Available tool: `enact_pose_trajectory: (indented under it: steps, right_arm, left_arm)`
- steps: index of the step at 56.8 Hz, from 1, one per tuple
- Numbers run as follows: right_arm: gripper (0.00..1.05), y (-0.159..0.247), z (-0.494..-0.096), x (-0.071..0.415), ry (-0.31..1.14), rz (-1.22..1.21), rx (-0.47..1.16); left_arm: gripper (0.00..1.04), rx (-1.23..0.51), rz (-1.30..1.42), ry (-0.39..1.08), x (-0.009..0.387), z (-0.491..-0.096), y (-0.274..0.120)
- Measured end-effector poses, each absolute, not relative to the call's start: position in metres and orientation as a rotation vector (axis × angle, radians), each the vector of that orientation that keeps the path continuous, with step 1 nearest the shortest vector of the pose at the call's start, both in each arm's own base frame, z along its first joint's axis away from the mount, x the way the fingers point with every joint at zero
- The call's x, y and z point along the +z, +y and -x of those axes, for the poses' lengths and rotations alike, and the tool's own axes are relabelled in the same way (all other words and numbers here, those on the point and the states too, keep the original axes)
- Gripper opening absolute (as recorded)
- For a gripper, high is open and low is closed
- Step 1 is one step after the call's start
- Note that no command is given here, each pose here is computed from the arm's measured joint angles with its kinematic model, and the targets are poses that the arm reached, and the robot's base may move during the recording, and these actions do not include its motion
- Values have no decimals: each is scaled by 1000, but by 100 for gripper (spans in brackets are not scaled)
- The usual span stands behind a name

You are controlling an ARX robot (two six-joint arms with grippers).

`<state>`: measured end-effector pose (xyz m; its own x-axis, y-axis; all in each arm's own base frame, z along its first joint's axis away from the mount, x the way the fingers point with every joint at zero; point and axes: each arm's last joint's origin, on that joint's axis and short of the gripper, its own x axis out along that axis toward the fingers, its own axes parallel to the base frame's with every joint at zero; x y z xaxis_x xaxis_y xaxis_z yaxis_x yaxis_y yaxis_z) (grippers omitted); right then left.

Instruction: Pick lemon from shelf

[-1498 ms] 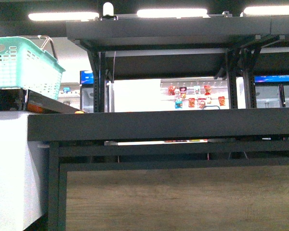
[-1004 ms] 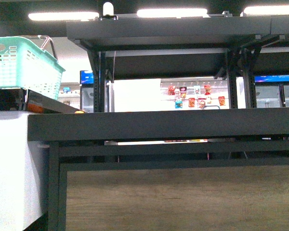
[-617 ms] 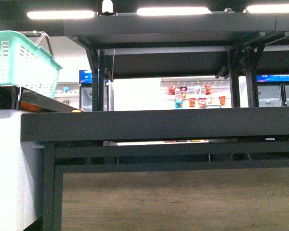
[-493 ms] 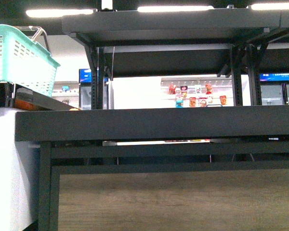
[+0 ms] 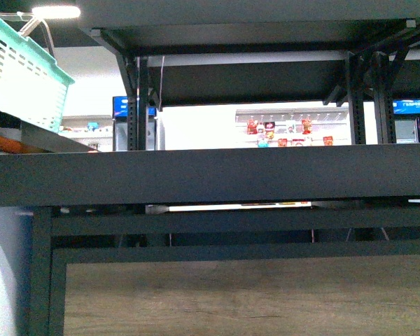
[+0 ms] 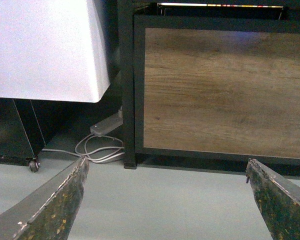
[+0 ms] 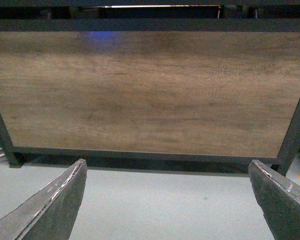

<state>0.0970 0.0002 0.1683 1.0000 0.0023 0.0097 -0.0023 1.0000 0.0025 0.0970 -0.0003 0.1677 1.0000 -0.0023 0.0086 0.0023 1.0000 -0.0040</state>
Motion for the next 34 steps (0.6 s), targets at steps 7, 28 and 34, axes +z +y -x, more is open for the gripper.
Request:
enact_pose_trajectory:
  steps: [7, 28, 34]
  right_arm:
    - [97, 0, -97, 168, -10, -2, 2]
    - [97, 0, -97, 168, -10, -2, 2]
    - [97, 0, -97, 168, -10, -2, 2]
  left_arm:
    - [97, -3, 4, -9, 168, -97, 0]
    - [97, -3, 4, -9, 168, -97, 0]
    - [97, -3, 4, -9, 168, -97, 0]
